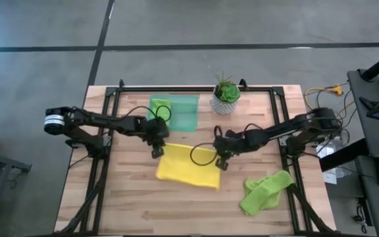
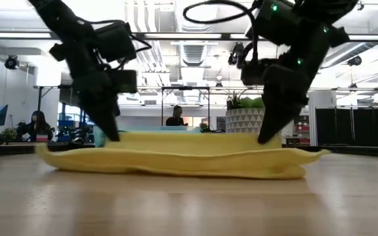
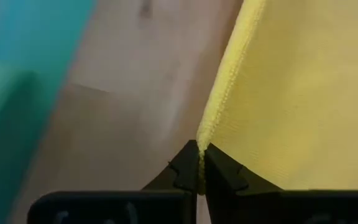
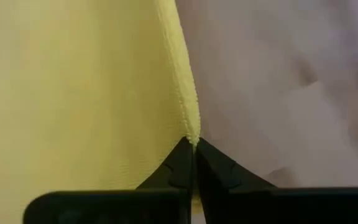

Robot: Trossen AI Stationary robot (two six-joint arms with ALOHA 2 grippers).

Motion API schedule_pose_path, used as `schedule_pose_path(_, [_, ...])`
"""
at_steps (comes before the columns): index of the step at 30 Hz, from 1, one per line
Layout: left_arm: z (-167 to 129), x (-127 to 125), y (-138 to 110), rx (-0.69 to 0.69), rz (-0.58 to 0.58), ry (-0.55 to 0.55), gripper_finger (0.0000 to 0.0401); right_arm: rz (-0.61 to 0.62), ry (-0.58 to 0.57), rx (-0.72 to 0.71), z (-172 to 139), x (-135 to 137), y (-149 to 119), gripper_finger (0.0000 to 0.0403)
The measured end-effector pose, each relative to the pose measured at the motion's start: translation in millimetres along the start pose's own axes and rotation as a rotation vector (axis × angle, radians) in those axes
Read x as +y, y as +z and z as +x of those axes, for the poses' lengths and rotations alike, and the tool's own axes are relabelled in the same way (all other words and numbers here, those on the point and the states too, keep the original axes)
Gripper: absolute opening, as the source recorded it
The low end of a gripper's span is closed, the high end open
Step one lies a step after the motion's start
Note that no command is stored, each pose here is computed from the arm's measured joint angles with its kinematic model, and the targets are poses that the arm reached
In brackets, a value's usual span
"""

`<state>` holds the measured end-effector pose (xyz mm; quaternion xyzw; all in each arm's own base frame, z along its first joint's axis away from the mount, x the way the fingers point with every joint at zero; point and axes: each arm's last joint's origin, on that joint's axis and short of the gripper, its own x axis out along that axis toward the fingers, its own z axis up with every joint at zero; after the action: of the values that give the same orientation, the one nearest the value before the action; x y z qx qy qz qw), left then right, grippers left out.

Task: Fold microfiber towels
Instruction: Fold the yellow microfiber towel

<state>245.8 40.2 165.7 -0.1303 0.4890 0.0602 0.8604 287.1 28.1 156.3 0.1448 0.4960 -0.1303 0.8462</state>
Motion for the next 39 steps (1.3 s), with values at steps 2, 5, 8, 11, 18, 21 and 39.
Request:
schedule_pose_path(2, [-8, 2, 6, -0.01, 0.008, 0.016, 0.0, -0.002, 0.006, -0.04, -11, -3, 5, 0.0009])
schedule_pose_path(5, [-23, 0, 18, -0.075, 0.032, 0.02, 0.0, 0.009, -0.002, -0.101, -28, -5, 9, 0.0009])
schedule_pose_path(8, [-38, -2, 23, -0.126, 0.04, 0.012, 0.0, 0.011, 0.01, -0.137, -43, -2, 10, 0.0009])
schedule_pose_path(11, [-49, -6, 21, -0.146, 0.05, -0.013, 0.0, 0.012, 0.037, -0.161, -52, 5, 11, 0.0009])
schedule_pose_path(18, [-50, -14, -3, -0.072, 0.073, -0.086, 0.0, 0.005, 0.04, -0.133, -43, 33, -4, 0.0009])
schedule_pose_path(21, [-43, -19, -13, -0.043, 0.074, -0.113, 0.0, 0.0, 0.04, -0.112, -34, 45, -11, 0.0009])
schedule_pose_path(39, [-12, -39, -25, 0.056, 0.099, -0.269, 0.0, -0.041, 0.025, 0.039, 18, 82, -11, 0.0009])
